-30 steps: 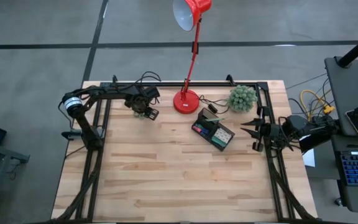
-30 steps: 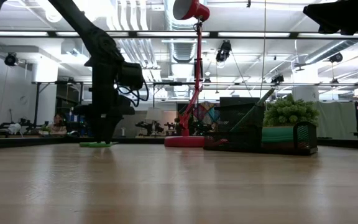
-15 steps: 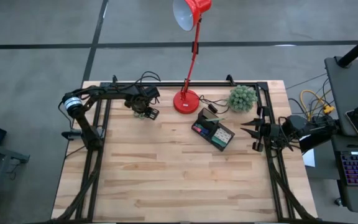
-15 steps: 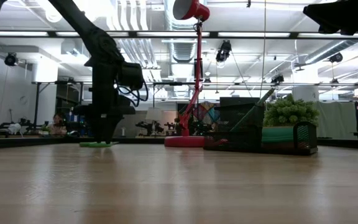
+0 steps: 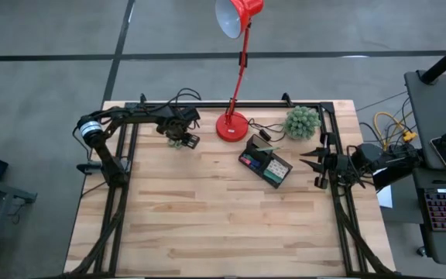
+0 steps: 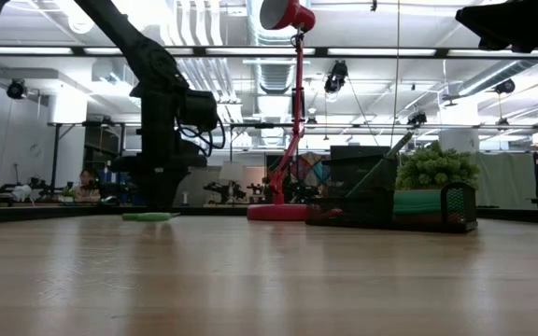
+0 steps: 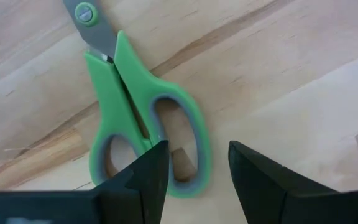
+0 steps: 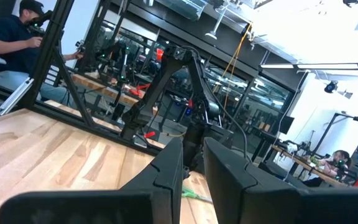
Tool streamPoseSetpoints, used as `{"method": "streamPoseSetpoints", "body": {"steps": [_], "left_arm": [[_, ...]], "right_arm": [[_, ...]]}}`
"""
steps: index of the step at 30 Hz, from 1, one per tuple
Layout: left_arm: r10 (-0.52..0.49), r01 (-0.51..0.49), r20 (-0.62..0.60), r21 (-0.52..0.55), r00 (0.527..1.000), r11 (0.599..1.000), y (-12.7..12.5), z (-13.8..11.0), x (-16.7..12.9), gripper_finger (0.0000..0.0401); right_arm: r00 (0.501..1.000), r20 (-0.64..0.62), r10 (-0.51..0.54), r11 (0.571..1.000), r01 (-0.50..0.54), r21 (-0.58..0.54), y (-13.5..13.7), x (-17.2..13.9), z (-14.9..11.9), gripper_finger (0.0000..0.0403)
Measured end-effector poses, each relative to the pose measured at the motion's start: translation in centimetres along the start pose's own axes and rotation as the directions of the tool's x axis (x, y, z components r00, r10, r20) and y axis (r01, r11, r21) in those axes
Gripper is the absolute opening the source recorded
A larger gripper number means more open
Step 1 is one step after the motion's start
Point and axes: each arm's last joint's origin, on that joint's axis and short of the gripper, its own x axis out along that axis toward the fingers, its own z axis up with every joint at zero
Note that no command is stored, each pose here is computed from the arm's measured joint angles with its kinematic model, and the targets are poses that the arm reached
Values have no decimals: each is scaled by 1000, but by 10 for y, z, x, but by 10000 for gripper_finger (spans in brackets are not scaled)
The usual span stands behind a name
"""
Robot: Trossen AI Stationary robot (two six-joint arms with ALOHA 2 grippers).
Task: Pick and place office supplies into organizer
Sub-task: Put the scissors into the desk organizer
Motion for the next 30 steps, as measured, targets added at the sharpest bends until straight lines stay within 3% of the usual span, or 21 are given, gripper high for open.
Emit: {"method": "streamPoseSetpoints", "body": {"steps": [12, 19, 30], "left_arm": [[2, -2, 6, 16, 1000, 1000, -12, -8, 2, 152], [73, -73, 31, 7, 997, 997, -11, -12, 6, 152], [27, -27, 10, 7, 1000, 1000, -10, -17, 12, 152]], "right_arm": [[1000, 0, 0, 1000, 0, 1, 0, 0, 0, 56], [1000, 1, 0, 1000, 0, 3, 0, 0, 0, 56], [1000, 1, 0, 1000, 0, 3, 0, 0, 0, 56]]}}
